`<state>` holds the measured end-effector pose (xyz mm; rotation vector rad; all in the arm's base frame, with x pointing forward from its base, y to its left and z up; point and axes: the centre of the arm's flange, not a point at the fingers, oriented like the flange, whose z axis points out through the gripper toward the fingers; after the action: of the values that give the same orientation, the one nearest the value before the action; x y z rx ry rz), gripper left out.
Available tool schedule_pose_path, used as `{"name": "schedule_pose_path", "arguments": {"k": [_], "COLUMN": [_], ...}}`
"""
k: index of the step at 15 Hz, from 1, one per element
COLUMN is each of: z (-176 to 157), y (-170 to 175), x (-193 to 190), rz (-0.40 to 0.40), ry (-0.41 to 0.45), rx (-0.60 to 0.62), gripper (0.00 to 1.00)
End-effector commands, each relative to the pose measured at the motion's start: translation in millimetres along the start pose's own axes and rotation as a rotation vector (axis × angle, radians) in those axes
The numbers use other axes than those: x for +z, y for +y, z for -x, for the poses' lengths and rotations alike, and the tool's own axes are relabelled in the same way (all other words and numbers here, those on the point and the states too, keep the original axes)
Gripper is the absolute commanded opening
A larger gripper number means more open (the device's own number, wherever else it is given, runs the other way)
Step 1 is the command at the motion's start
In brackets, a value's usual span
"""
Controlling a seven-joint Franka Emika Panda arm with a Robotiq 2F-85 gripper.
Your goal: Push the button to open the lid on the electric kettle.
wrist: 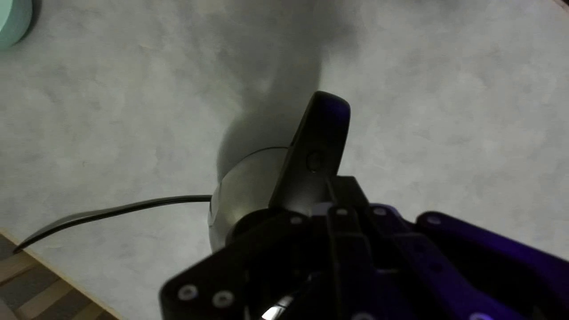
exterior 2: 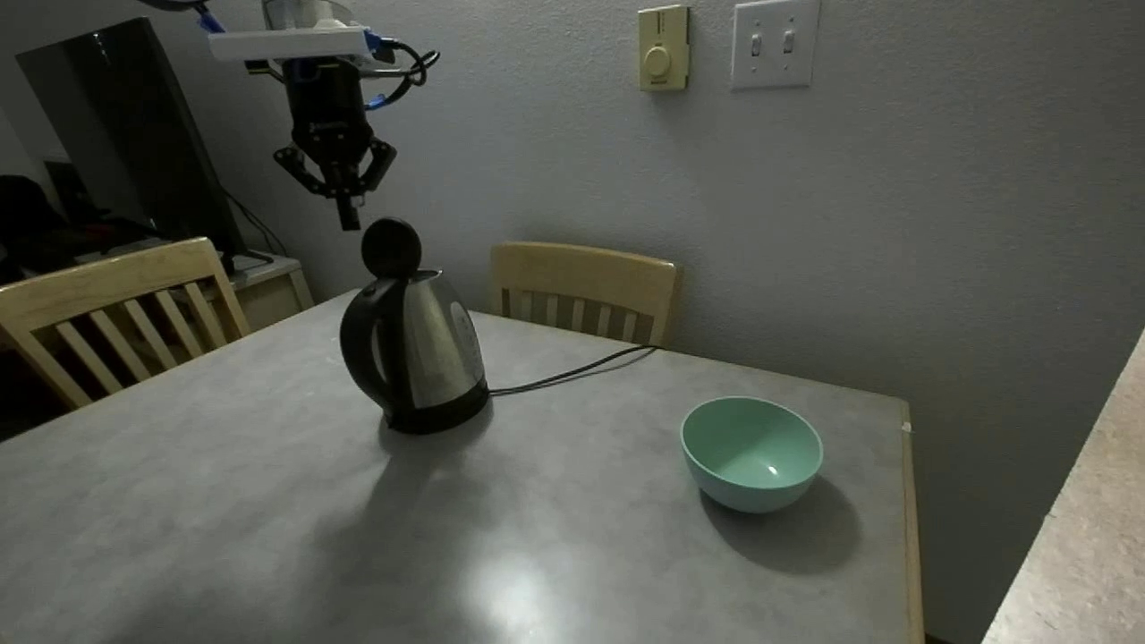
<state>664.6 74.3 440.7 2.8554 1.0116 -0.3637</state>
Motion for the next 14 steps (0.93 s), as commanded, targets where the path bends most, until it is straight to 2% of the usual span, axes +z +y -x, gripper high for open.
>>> {"name": "schedule_pose_path", "arguments": {"k": [1, 3, 12, 14], "z": [7.1, 7.6, 11.8, 14.9], "y": [-3.5, -3.4, -2.6, 0.2], "x": [2.6, 5.2, 11.3, 11.8], "rz": [0.000, -0.025, -0.124, -0.139], "ry": [0.009, -0.010, -0.024, -0.035], "rx": [0.008, 0.005, 0.015, 0.014], "gripper": [0.26, 0.33, 0.97, 1.00]}}
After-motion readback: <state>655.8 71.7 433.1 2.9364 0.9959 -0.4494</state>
